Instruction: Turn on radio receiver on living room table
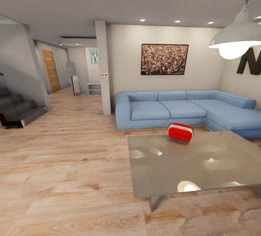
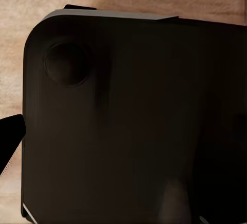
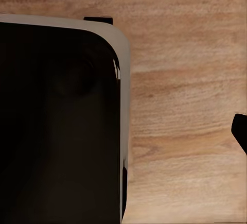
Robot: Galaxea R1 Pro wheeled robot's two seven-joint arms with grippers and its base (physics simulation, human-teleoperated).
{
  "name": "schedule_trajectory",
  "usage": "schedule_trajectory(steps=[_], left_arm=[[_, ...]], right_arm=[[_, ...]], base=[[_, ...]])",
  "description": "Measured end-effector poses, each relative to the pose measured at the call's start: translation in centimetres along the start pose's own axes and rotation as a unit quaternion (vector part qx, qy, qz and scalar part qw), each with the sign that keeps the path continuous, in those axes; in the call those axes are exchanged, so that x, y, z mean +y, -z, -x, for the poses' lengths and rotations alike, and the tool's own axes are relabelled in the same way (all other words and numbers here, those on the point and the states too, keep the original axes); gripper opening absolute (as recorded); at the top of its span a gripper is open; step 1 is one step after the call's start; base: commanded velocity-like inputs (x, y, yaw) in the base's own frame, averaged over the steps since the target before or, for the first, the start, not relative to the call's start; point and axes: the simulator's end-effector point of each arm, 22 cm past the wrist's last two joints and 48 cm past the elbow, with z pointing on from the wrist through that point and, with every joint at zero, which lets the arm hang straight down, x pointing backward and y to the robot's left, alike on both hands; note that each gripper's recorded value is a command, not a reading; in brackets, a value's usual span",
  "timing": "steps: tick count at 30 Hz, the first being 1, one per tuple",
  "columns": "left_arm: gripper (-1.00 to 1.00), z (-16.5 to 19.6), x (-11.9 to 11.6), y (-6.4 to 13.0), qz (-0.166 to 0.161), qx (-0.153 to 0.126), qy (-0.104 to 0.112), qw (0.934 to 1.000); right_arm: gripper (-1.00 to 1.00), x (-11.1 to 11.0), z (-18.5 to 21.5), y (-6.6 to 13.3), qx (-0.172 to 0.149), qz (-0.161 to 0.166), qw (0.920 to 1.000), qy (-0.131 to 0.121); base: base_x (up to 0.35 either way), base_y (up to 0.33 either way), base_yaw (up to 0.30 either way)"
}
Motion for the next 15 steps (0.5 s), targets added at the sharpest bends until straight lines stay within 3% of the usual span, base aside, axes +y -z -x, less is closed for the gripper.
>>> schedule_trajectory(steps=[15], left_arm=[[1.00,0.28,-0.03,-0.02,0.000,-0.004,0.000,1.0000]], right_arm=[[1.00,0.00,0.26,-0.02,-0.004,0.000,1.0000,0.000]], base=[[0.000,0.000,-0.275]])
